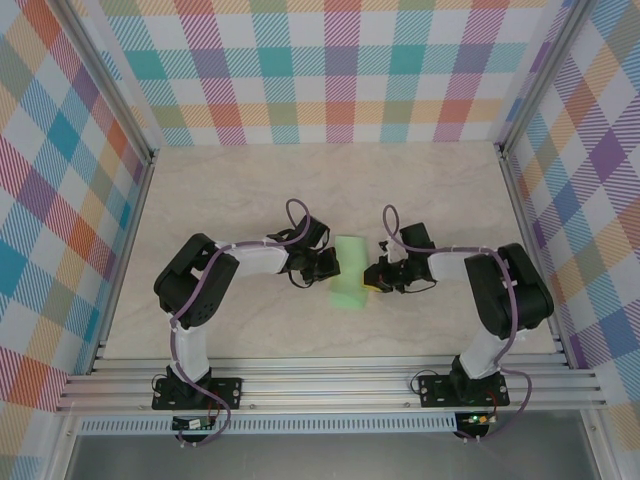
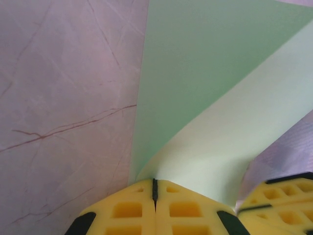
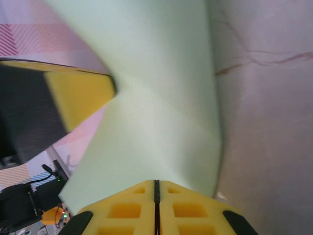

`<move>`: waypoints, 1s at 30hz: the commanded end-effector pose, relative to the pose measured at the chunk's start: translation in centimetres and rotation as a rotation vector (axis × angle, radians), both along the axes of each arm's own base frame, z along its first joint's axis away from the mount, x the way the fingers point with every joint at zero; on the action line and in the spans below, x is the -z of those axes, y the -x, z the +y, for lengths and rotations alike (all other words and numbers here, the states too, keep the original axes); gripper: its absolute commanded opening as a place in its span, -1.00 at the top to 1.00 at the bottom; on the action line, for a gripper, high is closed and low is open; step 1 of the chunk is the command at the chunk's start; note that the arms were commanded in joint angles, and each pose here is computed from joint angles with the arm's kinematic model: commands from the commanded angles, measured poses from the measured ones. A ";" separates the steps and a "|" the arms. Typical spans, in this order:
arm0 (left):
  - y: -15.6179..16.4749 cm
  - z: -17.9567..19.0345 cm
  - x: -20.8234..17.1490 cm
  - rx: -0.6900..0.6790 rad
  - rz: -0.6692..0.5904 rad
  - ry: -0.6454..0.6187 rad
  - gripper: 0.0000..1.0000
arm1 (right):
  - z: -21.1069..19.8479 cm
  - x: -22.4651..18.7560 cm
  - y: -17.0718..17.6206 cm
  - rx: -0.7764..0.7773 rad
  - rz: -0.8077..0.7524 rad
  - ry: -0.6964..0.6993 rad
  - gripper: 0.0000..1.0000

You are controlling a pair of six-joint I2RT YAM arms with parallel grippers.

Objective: Fold a paper plane with a square sheet of paper (pick it up from the middle)
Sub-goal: Fold the square sheet of paper in half at the center of the table.

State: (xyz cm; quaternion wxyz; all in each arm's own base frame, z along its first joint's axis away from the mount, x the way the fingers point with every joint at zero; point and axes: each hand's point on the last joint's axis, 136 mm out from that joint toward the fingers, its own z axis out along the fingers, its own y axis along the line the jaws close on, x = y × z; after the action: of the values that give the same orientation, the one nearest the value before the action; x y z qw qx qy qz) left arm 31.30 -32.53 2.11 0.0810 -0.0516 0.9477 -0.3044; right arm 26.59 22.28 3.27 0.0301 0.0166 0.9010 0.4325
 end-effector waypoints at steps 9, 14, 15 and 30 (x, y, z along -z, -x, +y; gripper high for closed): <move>2.3 1.1 3.2 0.031 0.079 -0.085 1.00 | 0.3 0.1 1.8 -0.034 0.012 -0.063 0.82; 2.4 1.2 3.3 0.030 0.082 -0.084 1.00 | -0.2 2.0 2.7 -0.043 0.046 -0.022 0.83; 2.4 1.2 3.3 0.031 0.082 -0.085 1.00 | -0.4 2.4 2.8 -0.044 0.049 -0.004 0.83; 2.4 1.2 3.1 0.033 0.080 -0.087 1.00 | 0.7 -2.0 2.7 -0.076 -0.038 -0.040 0.83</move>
State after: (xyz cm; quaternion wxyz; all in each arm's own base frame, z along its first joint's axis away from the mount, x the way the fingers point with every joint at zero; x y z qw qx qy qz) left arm 31.30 -32.54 2.12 0.0812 -0.0510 0.9476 -0.3046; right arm 24.10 22.44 4.11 0.0293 -0.0141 0.8980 0.4388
